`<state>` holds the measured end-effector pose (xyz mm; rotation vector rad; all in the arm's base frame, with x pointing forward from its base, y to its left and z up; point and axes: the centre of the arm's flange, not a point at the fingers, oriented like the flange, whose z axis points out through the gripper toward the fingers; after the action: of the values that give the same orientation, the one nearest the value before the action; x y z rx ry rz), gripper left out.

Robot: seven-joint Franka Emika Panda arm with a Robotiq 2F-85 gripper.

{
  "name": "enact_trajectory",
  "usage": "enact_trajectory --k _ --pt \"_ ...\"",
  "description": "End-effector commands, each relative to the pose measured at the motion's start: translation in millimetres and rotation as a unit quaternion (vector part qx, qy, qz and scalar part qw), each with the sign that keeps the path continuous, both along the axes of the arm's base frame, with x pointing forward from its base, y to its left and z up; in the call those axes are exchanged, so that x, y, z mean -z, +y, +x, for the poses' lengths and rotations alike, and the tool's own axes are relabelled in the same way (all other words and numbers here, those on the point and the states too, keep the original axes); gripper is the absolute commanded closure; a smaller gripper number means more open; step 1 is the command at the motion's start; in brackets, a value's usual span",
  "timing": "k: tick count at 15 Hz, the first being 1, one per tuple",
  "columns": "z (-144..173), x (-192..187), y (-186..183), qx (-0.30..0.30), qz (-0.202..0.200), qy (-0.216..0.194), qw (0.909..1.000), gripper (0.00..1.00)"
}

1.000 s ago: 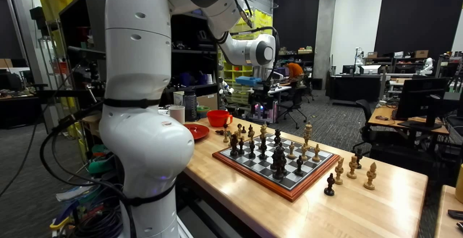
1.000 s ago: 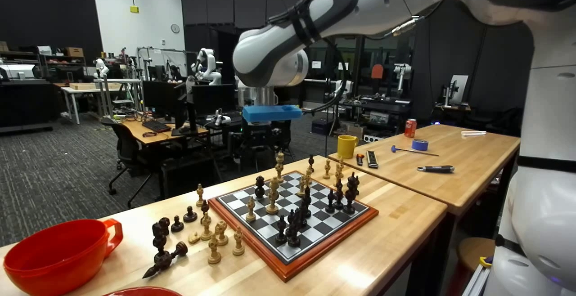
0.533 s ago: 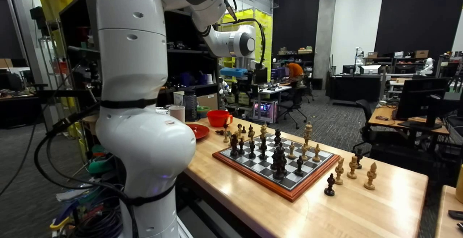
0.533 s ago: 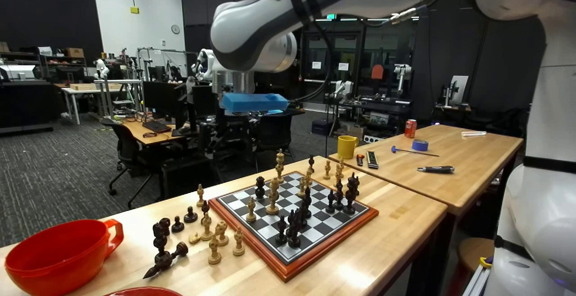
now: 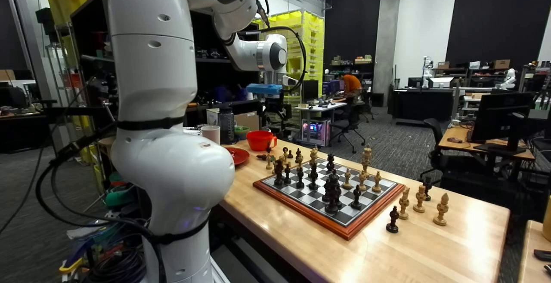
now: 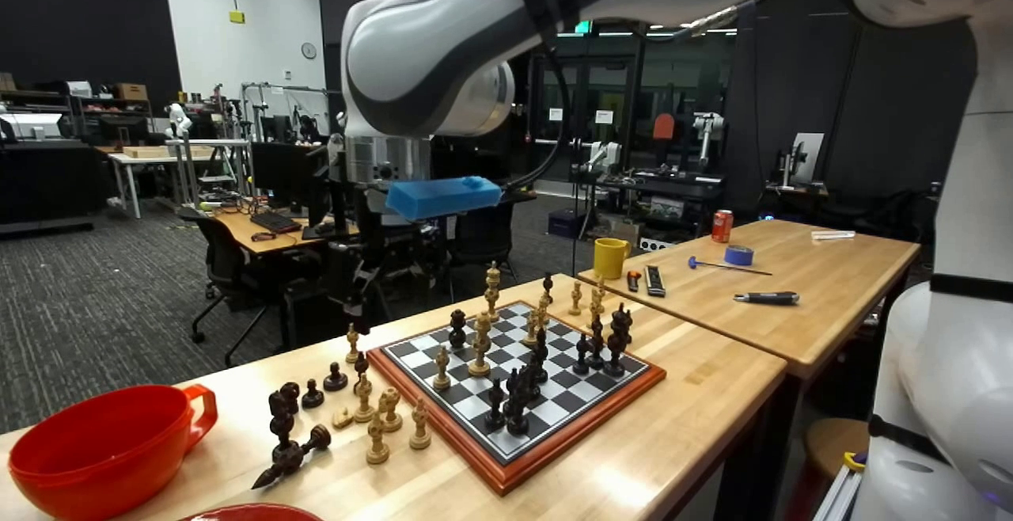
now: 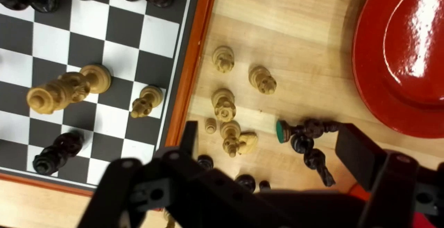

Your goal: Move the black bishop to the right, pick up two of the beige chess pieces and put them on the chess board

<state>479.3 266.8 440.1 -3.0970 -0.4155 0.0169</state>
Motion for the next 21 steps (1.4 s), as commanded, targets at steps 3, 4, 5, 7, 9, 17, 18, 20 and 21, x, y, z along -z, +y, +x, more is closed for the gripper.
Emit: enact_trajectory --k 3,4,5,7,9,17,18,20,21 --pt "-29.3 25.1 -10.2 -0.052 -0.011 0.019 0.9984 0.0" --pt "-30.7 30.4 -11.4 -0.058 -0.014 0.024 0.998 0.0" --pt "-32.4 36.0 -12.0 -0.066 -0.014 0.03 0.9973 0.0" --pt "-34.7 47.2 -11.9 -0.092 -0.015 0.037 0.995 0.0" --pt "-33.2 57.4 -10.5 -0.115 -0.015 0.043 0.9924 0.0" --pt "-26.2 68.3 -11.0 -0.109 -0.02 0.054 0.9924 0.0" --pt "-22.5 70.9 -10.3 -0.108 -0.023 0.055 0.9924 0.0" --pt "-18.2 79.1 -5.4 -0.112 -0.026 0.056 0.9917 0.0" --pt "-16.1 84.7 -3.2 -0.116 -0.028 0.059 0.9912 0.0"
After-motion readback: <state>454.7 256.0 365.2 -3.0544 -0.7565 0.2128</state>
